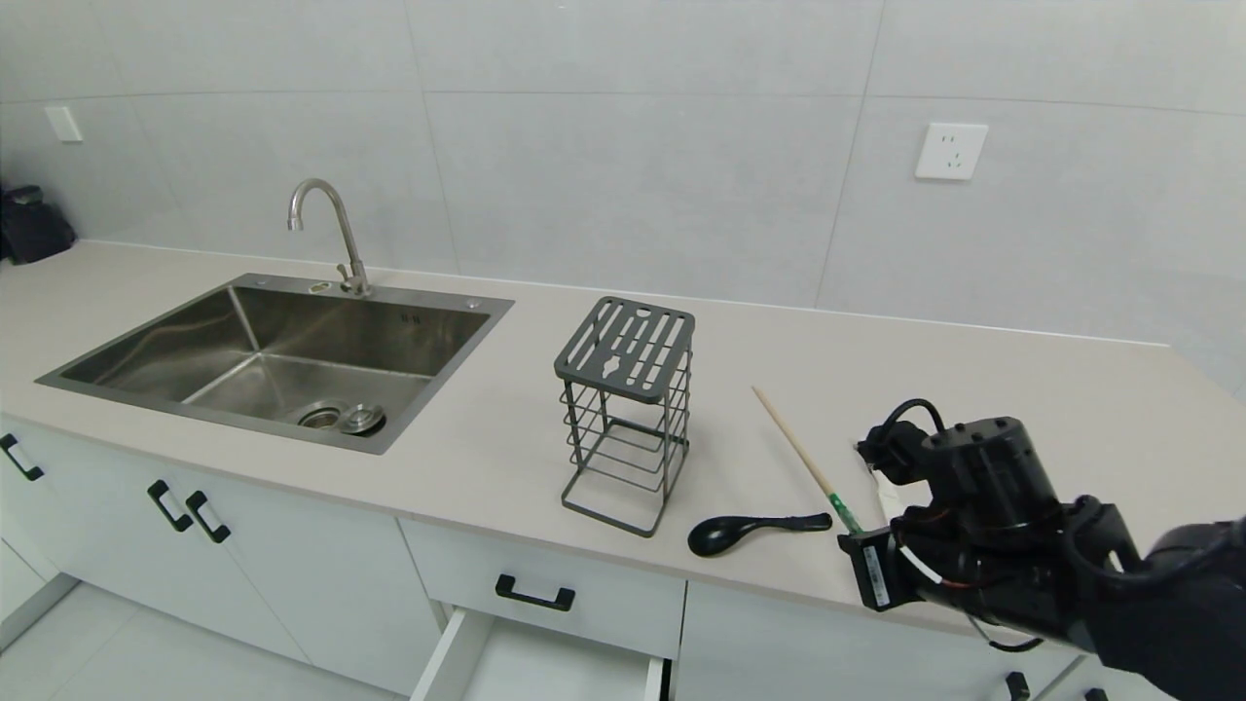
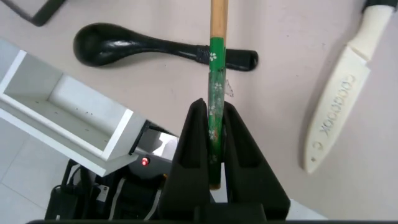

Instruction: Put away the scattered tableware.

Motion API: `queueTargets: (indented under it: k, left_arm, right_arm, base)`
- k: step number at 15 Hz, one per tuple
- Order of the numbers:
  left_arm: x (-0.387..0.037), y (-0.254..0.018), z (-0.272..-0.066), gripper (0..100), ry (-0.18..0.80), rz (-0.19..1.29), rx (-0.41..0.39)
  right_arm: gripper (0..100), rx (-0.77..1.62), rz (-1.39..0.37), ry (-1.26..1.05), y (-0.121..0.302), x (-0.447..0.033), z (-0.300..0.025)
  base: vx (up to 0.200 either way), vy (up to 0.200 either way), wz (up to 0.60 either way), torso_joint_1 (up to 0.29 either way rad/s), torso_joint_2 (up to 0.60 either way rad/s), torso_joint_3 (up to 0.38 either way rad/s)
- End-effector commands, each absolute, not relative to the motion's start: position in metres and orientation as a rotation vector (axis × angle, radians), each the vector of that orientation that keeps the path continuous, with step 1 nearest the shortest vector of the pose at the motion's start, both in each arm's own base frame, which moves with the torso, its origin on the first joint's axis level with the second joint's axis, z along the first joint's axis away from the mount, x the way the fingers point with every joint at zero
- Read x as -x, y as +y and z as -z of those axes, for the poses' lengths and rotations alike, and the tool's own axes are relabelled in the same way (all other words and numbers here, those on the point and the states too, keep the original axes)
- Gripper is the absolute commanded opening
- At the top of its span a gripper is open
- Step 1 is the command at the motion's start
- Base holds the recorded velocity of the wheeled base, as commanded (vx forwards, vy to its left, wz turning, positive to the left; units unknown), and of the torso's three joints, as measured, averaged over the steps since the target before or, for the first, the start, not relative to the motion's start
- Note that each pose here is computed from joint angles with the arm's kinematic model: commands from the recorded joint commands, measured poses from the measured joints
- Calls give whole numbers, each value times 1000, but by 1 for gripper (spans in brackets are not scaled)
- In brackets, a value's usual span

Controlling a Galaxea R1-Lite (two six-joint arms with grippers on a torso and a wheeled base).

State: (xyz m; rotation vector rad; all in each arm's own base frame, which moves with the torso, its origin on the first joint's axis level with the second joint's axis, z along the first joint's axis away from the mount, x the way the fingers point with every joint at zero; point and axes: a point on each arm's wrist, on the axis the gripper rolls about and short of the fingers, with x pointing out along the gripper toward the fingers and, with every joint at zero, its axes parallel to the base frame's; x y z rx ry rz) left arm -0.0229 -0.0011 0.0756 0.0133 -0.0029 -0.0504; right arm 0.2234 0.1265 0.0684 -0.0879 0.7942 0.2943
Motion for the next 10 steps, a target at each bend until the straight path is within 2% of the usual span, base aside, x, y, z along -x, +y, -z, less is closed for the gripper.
queueTargets:
  k: [1, 7, 10]
  left_arm:
    - [23, -1, -76, 100, -2, 51, -12]
    - [23, -1, -76, 100, -2, 51, -14]
    - [23, -1, -76, 100, -2, 51, -14]
  right_arm:
    - [0, 64, -325, 722, 113, -195, -90]
    - [0, 7, -553, 469, 108, -163, -119]
    - [0, 132, -857, 274, 87, -139, -124]
  base:
    - [0, 0, 0, 0, 0, 0]
    - [0, 0, 0, 0, 0, 0]
    - [0, 0, 0, 0, 0, 0]
